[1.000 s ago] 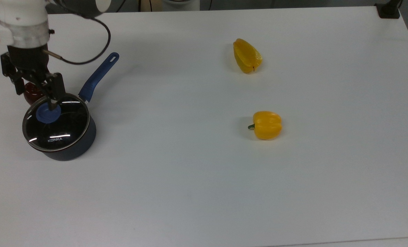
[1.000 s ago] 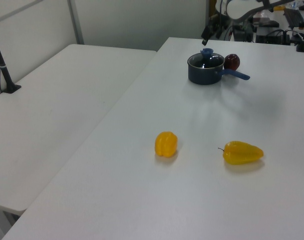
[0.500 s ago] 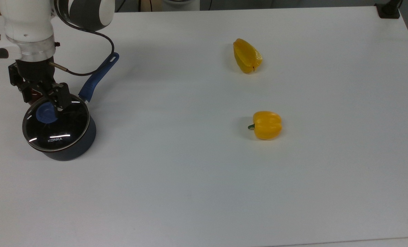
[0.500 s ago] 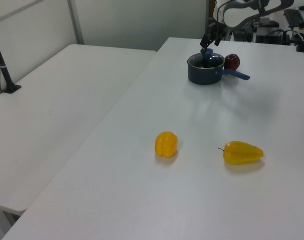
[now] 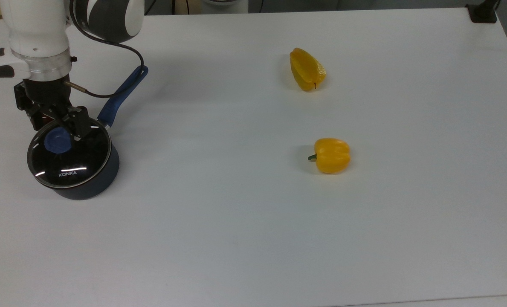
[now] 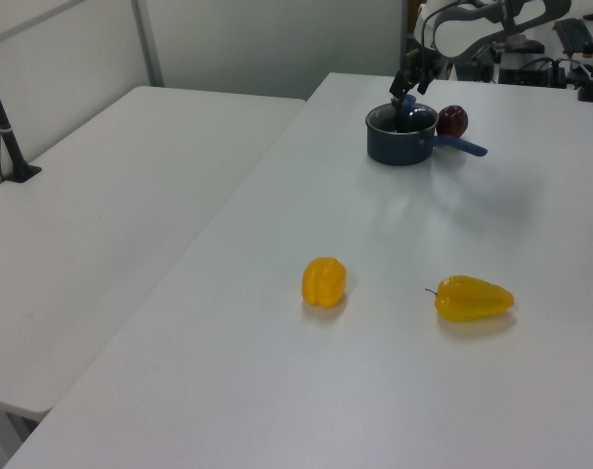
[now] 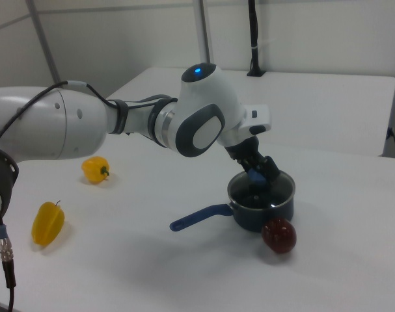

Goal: Open lid
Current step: 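Lower the gripper and grasp the blue knob of the glass lid, then lift the glass lid off the saucepan and carry it beside the pan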

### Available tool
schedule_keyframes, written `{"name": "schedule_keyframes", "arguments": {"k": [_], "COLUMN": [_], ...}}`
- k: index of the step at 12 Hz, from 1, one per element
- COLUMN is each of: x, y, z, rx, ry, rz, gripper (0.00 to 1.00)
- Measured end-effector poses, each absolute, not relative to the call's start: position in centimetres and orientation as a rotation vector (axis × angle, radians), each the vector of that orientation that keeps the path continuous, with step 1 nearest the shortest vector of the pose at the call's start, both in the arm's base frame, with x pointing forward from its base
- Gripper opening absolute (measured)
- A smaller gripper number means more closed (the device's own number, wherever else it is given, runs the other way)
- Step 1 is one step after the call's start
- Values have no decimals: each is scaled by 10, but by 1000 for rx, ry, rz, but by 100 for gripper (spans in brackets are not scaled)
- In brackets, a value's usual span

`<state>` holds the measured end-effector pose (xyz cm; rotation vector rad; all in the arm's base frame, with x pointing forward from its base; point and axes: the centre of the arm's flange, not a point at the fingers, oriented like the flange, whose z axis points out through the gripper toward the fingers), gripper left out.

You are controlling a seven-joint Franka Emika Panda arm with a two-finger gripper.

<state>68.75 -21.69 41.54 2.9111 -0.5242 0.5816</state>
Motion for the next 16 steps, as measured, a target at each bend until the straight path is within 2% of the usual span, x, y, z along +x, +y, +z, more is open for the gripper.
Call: {"name": "schedule_keyframes", "arguments": {"k": [1,2,4,5,8,13,16], "x": [688,689,690,690,691,683,682], "y": [-215,-212,-210,-210,-210,-208,-164], "z": [414,414,414,415,416,455,465], "rx": [2914,2918,2921,2920,2919,2906,2934], "ry": [-520,-515,-512,-513,-512,-559,-593], "rz": [581,581,582,584,589,668,688], "gripper": [87,85,70,67,67,67,67]}}
